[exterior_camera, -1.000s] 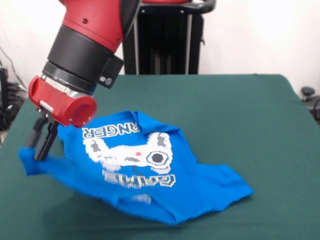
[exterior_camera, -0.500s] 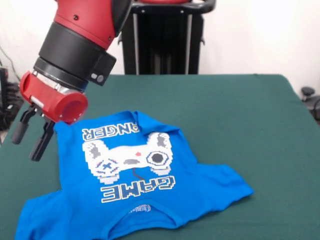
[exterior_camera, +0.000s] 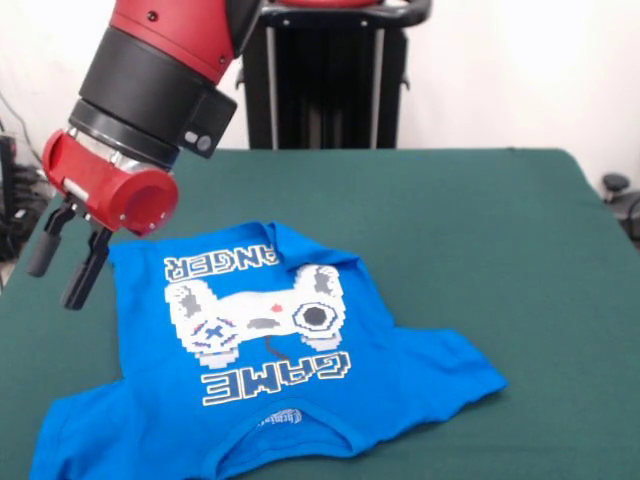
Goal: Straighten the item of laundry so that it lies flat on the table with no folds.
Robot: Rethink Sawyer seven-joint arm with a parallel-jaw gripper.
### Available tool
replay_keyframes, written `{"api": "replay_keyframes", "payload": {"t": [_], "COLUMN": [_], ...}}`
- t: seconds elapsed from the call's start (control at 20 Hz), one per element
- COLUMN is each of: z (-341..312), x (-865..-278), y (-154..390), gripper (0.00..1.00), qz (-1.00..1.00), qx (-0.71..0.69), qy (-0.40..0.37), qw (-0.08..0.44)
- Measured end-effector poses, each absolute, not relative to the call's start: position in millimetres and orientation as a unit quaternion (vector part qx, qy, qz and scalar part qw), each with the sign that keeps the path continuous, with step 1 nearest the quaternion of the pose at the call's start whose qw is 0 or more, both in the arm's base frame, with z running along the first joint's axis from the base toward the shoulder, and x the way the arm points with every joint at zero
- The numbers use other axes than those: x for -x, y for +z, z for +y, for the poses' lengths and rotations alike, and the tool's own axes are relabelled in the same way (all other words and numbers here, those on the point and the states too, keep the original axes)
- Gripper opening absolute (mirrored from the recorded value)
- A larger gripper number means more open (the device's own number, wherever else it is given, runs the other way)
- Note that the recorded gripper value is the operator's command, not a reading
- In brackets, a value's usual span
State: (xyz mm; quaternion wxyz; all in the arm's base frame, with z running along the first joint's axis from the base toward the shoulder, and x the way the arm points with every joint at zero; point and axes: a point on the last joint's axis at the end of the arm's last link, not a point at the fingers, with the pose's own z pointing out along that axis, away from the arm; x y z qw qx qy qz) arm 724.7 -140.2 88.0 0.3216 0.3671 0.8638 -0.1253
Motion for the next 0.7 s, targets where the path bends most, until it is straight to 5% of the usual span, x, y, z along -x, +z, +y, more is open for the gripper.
{"api": "replay_keyframes", "payload": {"t": [0.7], "z": [-134.1], "x": [-686.9], "y": [54.8], "gripper": [1.0], "qz": [0.863], "qx": [-0.422], "qy": [-0.099], "qw": [0.259]}}
